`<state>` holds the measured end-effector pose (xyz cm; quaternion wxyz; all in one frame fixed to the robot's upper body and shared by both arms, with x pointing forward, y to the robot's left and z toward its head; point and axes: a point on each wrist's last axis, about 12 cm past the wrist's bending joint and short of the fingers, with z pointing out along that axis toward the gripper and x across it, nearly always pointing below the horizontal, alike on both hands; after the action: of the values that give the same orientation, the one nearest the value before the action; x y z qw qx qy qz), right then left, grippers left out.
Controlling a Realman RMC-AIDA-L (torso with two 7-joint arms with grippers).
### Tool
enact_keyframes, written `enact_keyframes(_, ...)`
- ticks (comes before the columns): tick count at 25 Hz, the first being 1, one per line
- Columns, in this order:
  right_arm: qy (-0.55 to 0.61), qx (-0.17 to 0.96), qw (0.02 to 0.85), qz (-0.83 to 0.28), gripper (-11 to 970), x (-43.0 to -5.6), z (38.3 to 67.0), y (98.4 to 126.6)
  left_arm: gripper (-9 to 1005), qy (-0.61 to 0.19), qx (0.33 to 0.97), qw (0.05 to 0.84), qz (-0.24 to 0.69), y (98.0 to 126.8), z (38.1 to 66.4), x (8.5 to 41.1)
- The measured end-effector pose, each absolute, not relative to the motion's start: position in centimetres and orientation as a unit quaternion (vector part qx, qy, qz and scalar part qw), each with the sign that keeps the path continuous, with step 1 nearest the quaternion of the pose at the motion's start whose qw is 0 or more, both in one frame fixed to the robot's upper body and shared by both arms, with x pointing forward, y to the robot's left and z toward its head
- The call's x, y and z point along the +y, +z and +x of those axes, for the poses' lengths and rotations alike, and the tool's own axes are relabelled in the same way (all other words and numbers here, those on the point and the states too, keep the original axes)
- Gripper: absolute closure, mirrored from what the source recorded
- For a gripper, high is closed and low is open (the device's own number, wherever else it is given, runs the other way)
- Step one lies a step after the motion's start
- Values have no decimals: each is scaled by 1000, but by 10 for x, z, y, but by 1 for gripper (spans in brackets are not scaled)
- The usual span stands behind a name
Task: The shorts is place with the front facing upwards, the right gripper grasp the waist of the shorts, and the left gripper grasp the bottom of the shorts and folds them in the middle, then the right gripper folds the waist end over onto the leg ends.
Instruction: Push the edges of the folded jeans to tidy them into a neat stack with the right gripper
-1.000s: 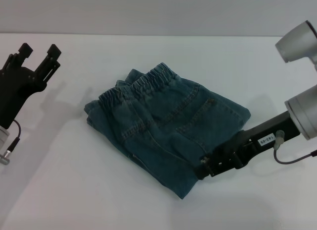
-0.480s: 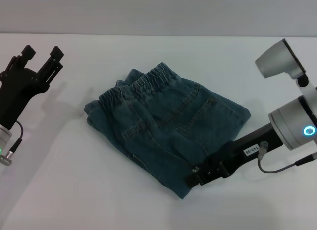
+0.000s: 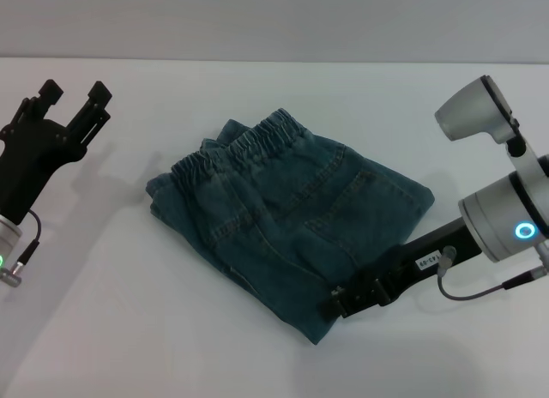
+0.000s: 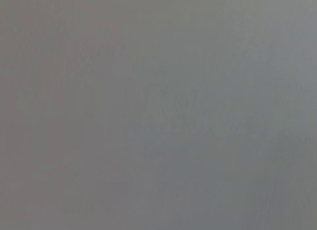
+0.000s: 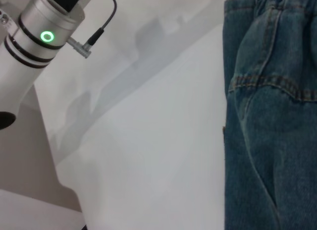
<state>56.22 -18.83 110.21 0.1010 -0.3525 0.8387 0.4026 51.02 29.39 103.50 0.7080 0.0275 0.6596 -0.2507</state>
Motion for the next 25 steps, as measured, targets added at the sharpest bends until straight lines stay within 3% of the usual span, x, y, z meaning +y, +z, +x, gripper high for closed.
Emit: enact_keyframes(25,348,874,163,-298,479,-218,581,1093,165,-248,666,703,27,1033,510,295)
